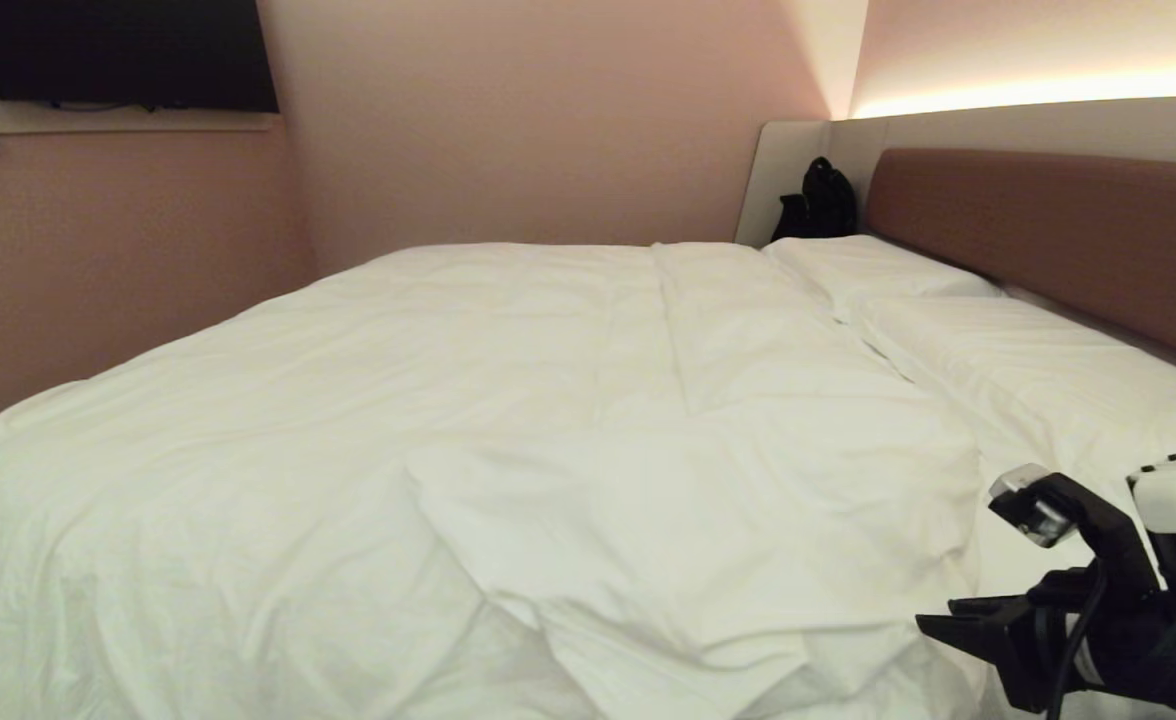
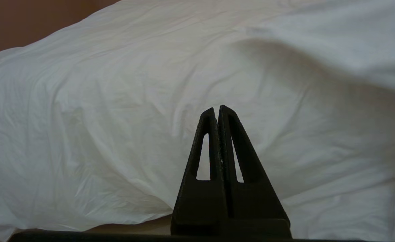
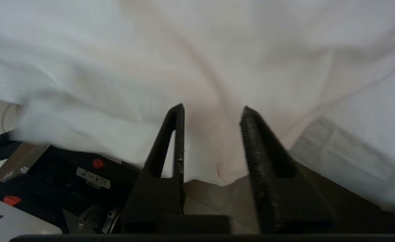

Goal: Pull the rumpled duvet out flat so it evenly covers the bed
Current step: Flatten the corners of the folded blanket

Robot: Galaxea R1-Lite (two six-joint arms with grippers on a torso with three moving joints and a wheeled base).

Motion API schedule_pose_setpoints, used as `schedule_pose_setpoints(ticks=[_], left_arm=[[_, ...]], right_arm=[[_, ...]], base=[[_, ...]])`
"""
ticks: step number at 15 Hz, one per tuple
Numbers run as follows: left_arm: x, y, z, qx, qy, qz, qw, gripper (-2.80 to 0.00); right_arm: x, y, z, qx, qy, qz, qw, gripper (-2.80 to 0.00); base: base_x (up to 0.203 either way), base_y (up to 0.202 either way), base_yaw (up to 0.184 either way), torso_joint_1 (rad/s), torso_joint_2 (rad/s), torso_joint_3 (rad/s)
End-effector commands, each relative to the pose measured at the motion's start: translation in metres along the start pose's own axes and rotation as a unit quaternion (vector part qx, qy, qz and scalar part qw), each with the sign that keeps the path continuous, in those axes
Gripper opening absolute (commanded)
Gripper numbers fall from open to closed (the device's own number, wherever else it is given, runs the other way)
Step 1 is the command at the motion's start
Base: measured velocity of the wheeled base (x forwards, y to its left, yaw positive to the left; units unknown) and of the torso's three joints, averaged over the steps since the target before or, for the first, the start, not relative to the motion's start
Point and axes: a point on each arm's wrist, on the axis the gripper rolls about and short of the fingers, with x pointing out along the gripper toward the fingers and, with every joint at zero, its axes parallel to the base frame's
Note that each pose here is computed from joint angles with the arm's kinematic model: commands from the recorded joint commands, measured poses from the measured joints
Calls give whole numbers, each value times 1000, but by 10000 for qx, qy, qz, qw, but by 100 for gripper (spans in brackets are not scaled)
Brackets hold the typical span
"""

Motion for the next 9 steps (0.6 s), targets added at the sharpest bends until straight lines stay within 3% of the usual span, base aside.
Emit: schedule_pose_setpoints(ticks=[1,5,9], left_arm=[[0,0,0,4,2,1,10000,-280],[0,0,0,4,2,1,10000,-280],[0,0,0,4,2,1,10000,-280]], right_arm=[[-21,3,-5,-71,-372,25,9993,0],[-47,15,1,-374,-1001,295,9938,0],[-21,17,26,-414,-739,356,9958,0]], base=[[0,0,0,0,0,0],[0,0,0,0,0,0],[0,0,0,0,0,0]])
